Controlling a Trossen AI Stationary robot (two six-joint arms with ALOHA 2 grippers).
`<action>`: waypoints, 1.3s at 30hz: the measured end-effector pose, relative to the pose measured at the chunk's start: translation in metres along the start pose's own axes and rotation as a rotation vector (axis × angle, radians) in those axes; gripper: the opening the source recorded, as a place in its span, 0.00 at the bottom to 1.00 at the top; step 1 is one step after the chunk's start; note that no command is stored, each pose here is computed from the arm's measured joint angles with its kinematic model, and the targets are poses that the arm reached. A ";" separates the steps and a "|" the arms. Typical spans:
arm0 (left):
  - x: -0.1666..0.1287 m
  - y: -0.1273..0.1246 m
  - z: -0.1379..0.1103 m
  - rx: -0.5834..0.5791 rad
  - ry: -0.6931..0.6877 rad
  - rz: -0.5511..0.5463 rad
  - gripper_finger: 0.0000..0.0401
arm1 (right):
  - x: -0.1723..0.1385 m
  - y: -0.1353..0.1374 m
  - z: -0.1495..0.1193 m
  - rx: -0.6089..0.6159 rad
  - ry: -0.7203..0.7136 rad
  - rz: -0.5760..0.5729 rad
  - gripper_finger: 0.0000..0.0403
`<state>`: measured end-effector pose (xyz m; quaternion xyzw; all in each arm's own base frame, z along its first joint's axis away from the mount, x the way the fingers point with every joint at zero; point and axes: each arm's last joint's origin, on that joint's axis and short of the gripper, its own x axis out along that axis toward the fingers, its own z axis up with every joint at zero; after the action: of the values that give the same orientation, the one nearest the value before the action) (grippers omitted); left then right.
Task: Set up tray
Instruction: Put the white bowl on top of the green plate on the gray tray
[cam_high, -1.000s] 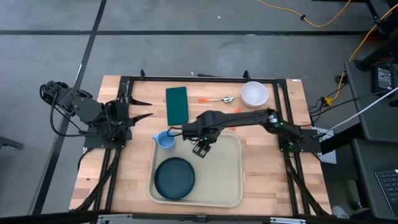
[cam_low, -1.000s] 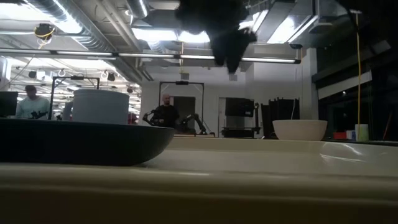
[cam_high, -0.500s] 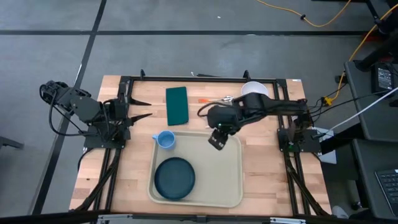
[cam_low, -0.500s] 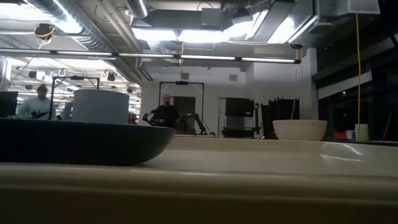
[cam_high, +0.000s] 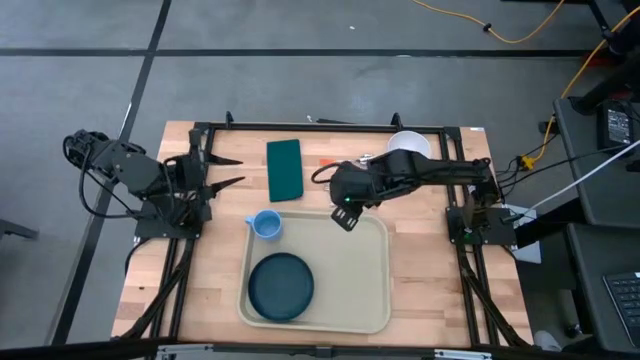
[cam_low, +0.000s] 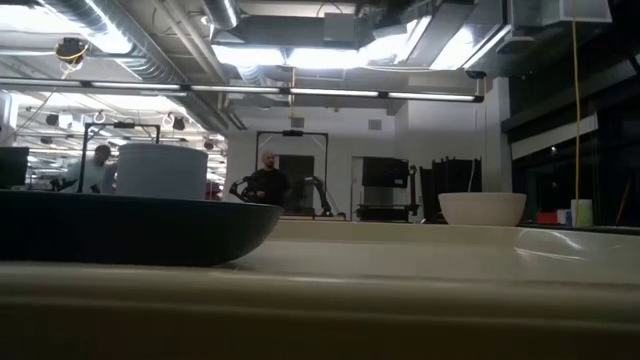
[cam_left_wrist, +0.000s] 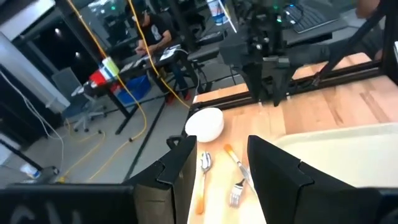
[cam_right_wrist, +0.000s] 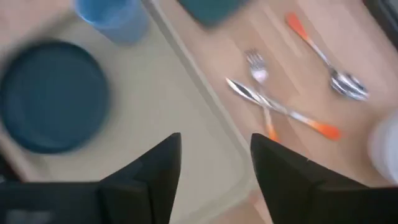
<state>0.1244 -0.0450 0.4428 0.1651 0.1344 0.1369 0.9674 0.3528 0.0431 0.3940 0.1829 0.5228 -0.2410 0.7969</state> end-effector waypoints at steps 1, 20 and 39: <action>0.000 0.001 0.000 -0.006 -0.001 -0.001 0.35 | 0.004 -0.004 0.000 0.007 0.015 -0.024 0.47; -0.011 0.010 -0.010 -0.120 0.030 -0.038 0.35 | -0.069 -0.112 -0.026 0.261 -0.128 -0.016 0.29; -0.013 0.012 -0.011 -0.159 0.029 -0.015 0.35 | 0.014 -0.149 -0.072 0.233 0.141 -0.045 0.66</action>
<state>0.1062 -0.0347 0.4403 0.0847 0.1382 0.1424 0.9764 0.2176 -0.0421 0.3477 0.2790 0.5498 -0.3044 0.7261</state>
